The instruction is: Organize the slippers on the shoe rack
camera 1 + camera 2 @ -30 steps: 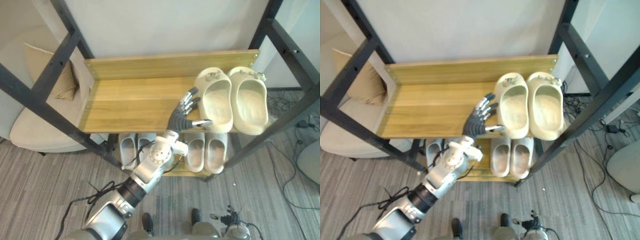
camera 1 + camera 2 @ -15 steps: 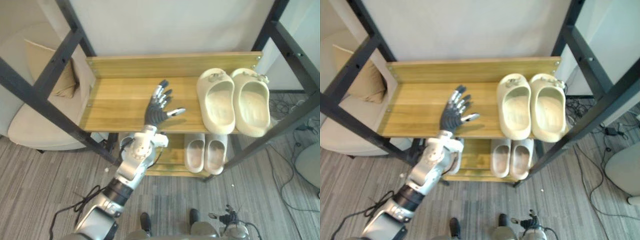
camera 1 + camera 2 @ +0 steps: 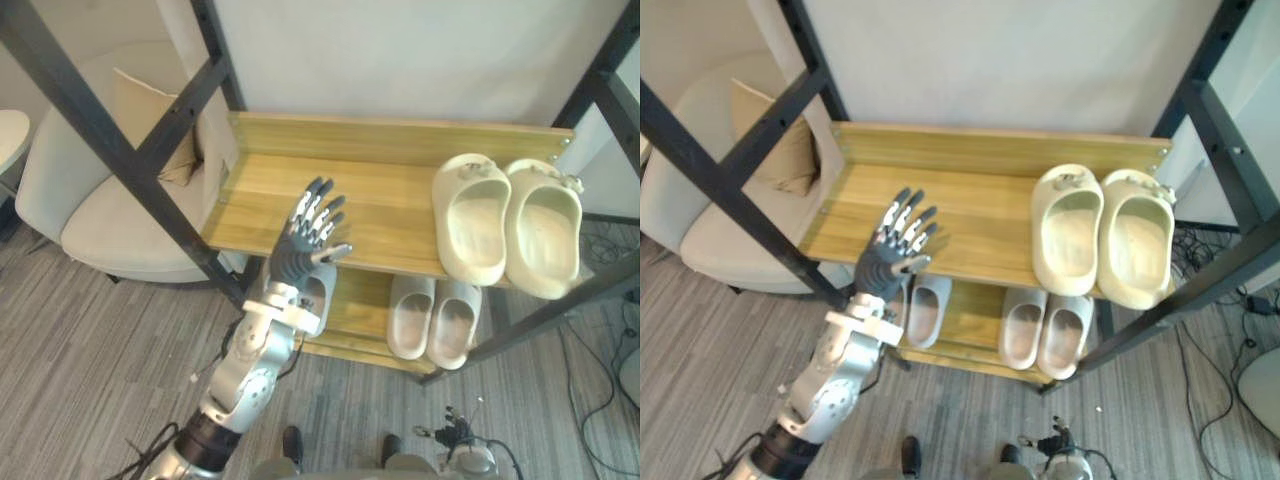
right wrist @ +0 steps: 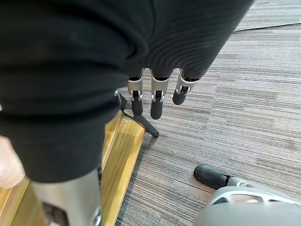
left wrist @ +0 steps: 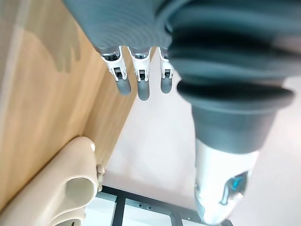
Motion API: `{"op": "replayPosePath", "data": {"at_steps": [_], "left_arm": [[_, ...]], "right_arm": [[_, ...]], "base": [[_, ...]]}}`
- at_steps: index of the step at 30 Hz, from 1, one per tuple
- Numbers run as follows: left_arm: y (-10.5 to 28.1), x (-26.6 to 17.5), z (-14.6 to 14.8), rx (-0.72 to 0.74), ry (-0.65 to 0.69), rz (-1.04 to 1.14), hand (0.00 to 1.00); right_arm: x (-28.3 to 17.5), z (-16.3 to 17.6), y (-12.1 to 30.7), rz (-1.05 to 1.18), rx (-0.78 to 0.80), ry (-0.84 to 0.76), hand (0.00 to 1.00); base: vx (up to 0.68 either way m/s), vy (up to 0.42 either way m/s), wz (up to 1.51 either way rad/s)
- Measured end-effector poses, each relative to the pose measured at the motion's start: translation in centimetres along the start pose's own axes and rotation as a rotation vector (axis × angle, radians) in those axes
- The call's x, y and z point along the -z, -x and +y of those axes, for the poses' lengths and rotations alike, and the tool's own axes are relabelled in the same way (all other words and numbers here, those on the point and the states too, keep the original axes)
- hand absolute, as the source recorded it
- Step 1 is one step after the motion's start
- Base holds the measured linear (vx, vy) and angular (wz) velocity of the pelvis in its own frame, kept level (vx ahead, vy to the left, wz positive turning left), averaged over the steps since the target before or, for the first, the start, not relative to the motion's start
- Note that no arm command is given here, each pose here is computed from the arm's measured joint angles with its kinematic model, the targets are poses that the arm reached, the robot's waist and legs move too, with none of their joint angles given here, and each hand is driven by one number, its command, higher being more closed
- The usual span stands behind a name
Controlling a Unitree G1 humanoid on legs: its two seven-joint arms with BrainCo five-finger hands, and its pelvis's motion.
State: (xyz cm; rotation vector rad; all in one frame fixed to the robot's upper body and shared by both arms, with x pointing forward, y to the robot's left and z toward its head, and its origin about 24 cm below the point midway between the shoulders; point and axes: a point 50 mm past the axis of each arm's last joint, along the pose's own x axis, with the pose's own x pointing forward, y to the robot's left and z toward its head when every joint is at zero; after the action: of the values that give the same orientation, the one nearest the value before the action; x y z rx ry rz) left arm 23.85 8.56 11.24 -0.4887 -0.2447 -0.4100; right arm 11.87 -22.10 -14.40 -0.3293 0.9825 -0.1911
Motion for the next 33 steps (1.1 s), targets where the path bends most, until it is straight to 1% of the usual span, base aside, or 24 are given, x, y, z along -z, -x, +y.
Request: {"op": "replayPosePath", "data": {"at_steps": [2, 4, 5, 6, 8, 9, 10, 11, 12, 13, 19, 23, 28, 33], "left_arm": [[2.2, 1.5, 0.9, -0.048, 0.021, 0.08, 0.0], [3.6, 2.3, 1.4, -0.075, 0.032, 0.126, 0.0], [4.8, 3.1, 2.1, -0.12, 0.038, 0.169, 0.0], [5.2, 3.4, 2.5, -0.135, 0.038, 0.188, 0.0], [6.8, 4.8, 4.0, -0.212, 0.031, 0.259, 0.0], [8.6, 6.3, 5.4, -0.291, 0.028, 0.342, 0.0], [8.9, 6.5, 5.6, -0.306, 0.027, 0.359, 0.0], [10.5, 7.7, 6.6, -0.362, 0.007, 0.434, 0.0], [10.9, 8.0, 6.9, -0.377, 0.0, 0.455, 0.0], [12.2, 8.9, 7.6, -0.414, -0.026, 0.517, 0.0], [17.0, 11.7, 10.4, -0.537, -0.14, 0.755, 0.0], [19.2, 13.0, 11.4, -0.591, -0.22, 0.882, 0.0], [20.7, 14.0, 12.1, -0.63, -0.326, 0.992, 0.0], [22.7, 14.8, 12.5, -0.703, -0.372, 1.093, 0.0]], "right_arm": [[0.0, 0.3, 0.0, -0.003, -0.013, 0.031, 0.0], [0.0, 0.4, 0.0, -0.006, -0.018, 0.049, 0.0], [0.0, 0.4, -0.1, -0.001, -0.023, 0.051, 0.0], [0.0, 0.4, -0.1, 0.002, -0.025, 0.052, 0.0], [0.0, 0.4, -0.1, 0.002, -0.027, 0.052, 0.0], [0.0, 0.5, -0.1, 0.002, -0.029, 0.051, 0.0], [0.0, 0.5, -0.1, 0.002, -0.03, 0.051, 0.0], [0.0, 0.6, -0.1, 0.002, -0.031, 0.049, 0.0], [0.0, 0.6, 0.0, 0.002, -0.032, 0.048, 0.0], [0.0, 0.7, 0.0, 0.003, -0.033, 0.046, 0.0], [0.3, 0.9, 0.1, 0.009, -0.039, 0.051, 0.0], [0.0, 1.3, 0.1, -0.003, -0.047, 0.073, 0.0], [-0.7, 2.1, 0.1, -0.021, -0.065, 0.061, 0.0], [-0.9, 2.6, 0.1, -0.026, -0.074, 0.053, 0.0]], "base": [[0.04, -0.019, 0.19], [0.01, -0.017, 0.13], [-0.01, -0.013, 0.03], [0.0, 0.0, 0.0], [-0.02, -0.004, 0.0], [-0.03, -0.007, 0.0], [-0.04, -0.008, 0.0], [0.0, 0.0, 0.0], [0.0, 0.0, 0.0], [0.0, 0.0, 0.0], [0.0, -0.01, 0.03], [0.0, 0.0, 0.0], [0.0, -0.004, -0.02], [-0.01, -0.005, -0.11]]}}
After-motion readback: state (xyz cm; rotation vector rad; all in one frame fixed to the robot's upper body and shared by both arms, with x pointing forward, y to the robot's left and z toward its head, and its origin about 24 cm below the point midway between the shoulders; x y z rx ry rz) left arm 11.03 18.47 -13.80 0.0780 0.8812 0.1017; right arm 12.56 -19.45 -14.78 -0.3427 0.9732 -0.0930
